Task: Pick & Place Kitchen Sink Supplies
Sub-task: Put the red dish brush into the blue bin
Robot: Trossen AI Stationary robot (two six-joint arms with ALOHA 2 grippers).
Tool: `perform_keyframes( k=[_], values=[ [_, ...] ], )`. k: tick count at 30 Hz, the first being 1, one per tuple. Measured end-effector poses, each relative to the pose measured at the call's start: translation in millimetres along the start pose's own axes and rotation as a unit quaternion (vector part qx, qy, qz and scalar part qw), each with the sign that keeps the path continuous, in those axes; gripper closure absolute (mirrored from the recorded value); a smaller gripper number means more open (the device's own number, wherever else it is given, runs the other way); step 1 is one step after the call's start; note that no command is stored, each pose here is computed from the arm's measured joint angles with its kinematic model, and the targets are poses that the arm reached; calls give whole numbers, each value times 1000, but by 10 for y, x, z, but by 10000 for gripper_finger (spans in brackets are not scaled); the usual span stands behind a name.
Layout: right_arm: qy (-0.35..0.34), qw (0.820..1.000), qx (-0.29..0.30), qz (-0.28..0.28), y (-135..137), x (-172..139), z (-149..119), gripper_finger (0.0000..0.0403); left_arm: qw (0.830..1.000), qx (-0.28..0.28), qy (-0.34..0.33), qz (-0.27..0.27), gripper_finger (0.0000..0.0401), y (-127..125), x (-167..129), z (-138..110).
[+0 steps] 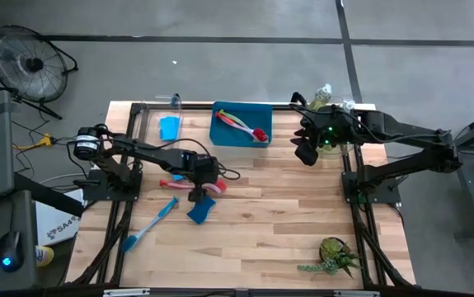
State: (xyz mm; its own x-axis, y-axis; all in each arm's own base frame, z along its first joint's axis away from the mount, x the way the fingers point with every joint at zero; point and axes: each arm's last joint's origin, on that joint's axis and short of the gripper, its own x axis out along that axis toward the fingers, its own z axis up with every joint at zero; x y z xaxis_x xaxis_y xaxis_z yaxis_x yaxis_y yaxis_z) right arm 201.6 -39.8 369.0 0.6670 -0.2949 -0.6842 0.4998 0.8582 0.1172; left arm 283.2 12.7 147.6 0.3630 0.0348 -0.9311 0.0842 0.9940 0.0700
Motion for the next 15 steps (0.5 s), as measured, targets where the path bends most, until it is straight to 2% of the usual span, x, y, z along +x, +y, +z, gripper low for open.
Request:
perform_keyframes(
  k=[15],
  values=[
    [0, 1000, 2, 0, 1, 0, 0, 272, 1000, -4, 0, -16, 268, -8, 0, -2]
  ],
)
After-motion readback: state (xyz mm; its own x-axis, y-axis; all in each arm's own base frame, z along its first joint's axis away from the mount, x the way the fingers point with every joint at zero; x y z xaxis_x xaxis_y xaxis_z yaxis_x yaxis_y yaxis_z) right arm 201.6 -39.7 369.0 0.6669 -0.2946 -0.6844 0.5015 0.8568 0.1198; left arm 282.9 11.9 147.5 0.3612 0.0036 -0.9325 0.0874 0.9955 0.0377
